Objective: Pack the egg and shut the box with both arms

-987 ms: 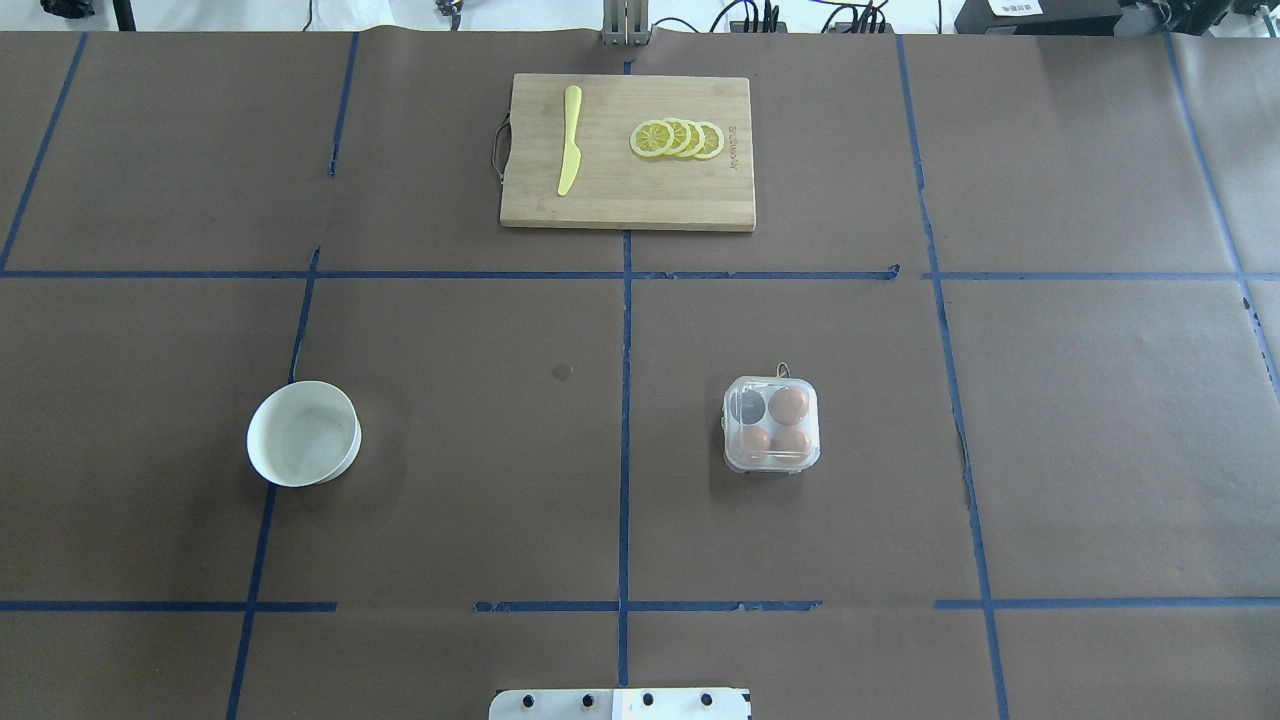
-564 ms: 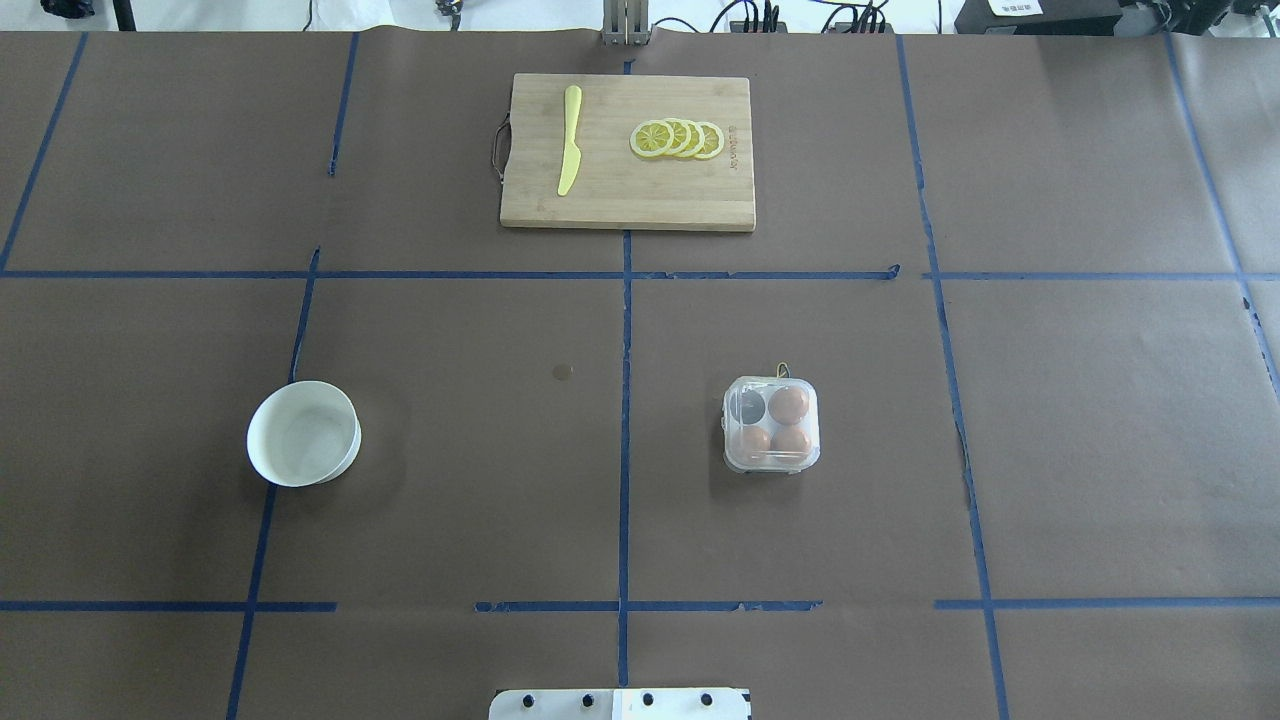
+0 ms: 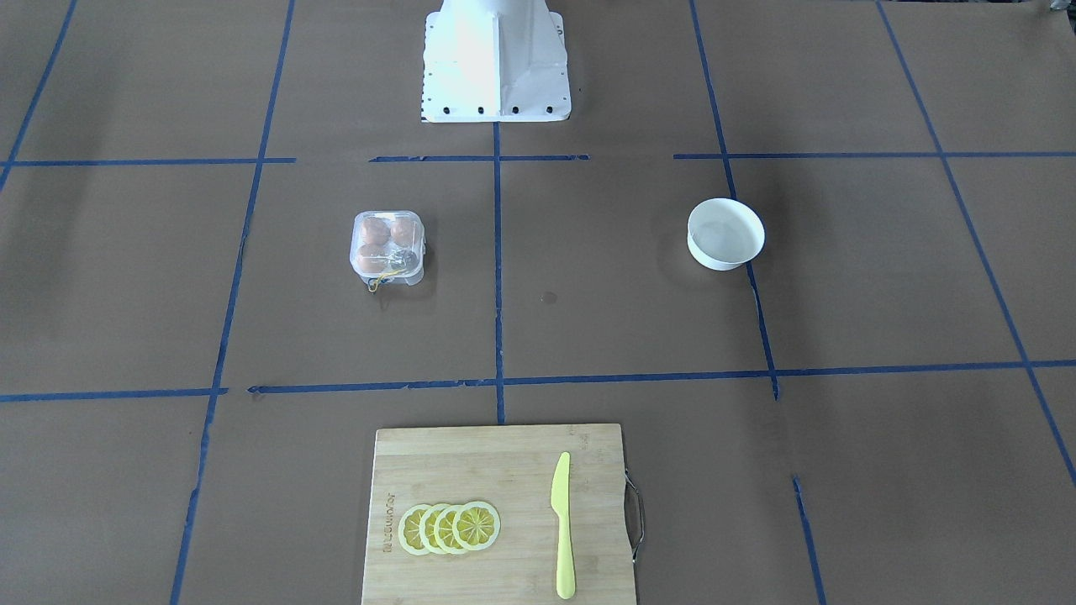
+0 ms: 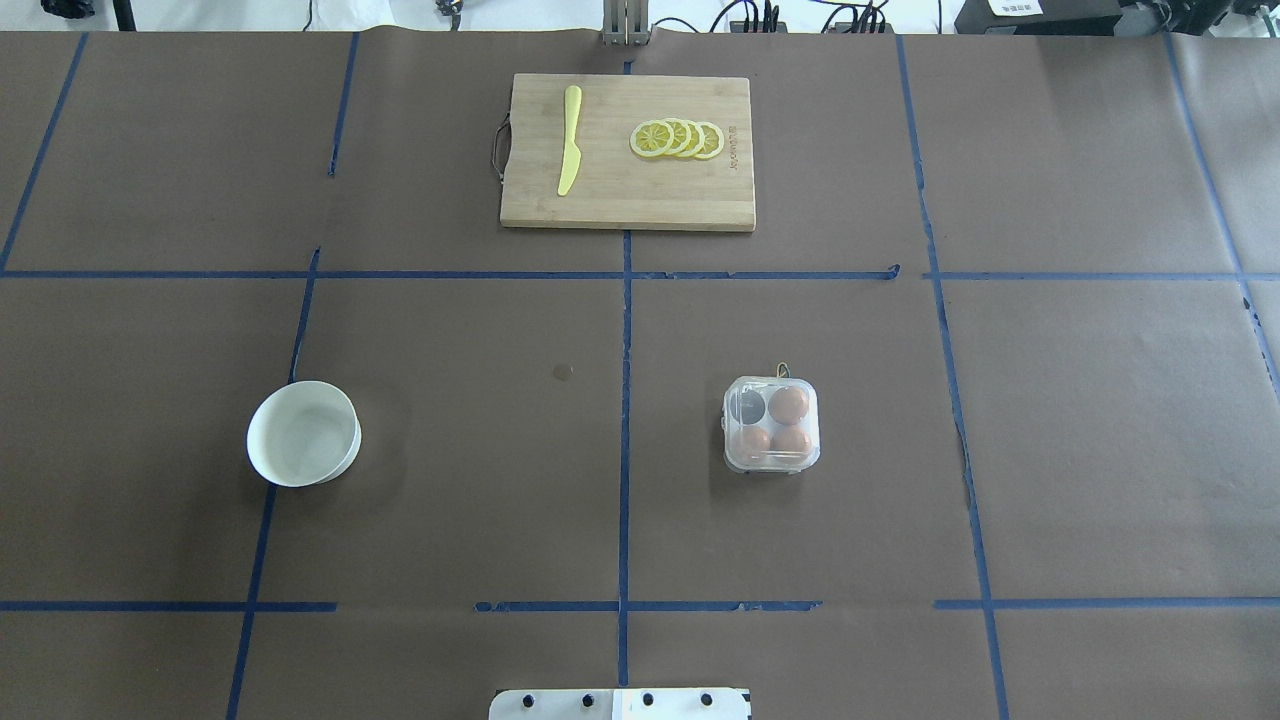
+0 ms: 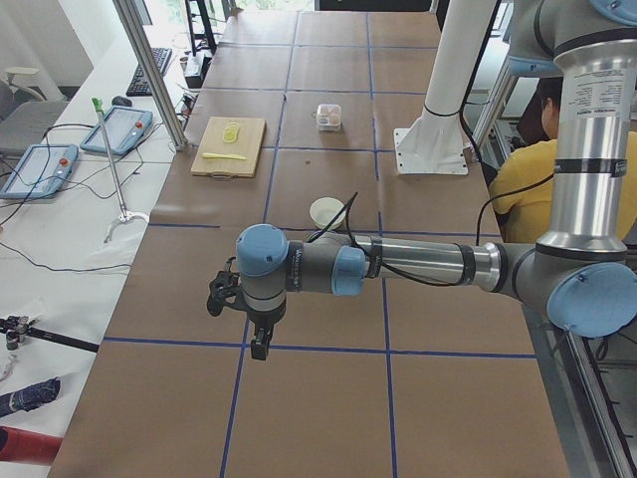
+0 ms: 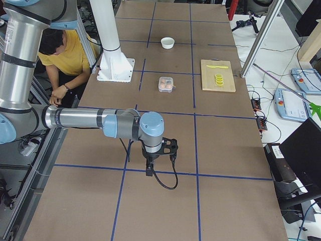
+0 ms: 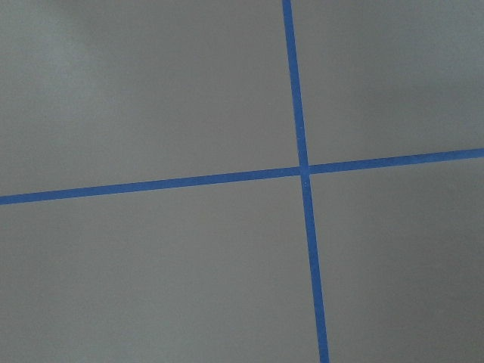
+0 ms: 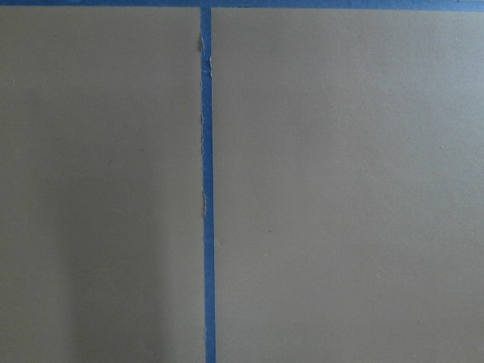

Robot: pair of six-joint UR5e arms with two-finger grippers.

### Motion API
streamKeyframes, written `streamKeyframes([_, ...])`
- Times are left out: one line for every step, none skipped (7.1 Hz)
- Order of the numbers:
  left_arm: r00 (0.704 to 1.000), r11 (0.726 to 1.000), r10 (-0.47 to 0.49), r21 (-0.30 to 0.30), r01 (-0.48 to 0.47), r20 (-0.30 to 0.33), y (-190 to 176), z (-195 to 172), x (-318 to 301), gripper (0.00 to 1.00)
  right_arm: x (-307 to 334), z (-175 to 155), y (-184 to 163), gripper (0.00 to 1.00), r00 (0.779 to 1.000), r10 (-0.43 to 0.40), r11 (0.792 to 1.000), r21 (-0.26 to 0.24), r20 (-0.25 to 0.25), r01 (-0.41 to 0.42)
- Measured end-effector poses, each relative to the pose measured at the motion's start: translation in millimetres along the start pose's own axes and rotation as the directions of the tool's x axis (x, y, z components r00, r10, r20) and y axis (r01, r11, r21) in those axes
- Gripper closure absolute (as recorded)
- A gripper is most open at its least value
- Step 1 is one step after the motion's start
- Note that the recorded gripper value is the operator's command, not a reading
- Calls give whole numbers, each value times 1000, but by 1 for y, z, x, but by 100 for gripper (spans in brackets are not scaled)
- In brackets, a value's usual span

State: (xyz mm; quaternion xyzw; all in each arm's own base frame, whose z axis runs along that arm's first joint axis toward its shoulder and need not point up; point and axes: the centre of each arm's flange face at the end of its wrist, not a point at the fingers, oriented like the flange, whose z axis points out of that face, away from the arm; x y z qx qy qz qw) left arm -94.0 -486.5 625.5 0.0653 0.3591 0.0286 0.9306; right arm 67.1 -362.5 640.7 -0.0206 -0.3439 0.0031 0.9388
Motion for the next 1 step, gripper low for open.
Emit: streamKeyframes([1000,1000,3,3,-3,2,0,0,0,0,-3,2,-1,0,1000,-7,1000,-5,1,7])
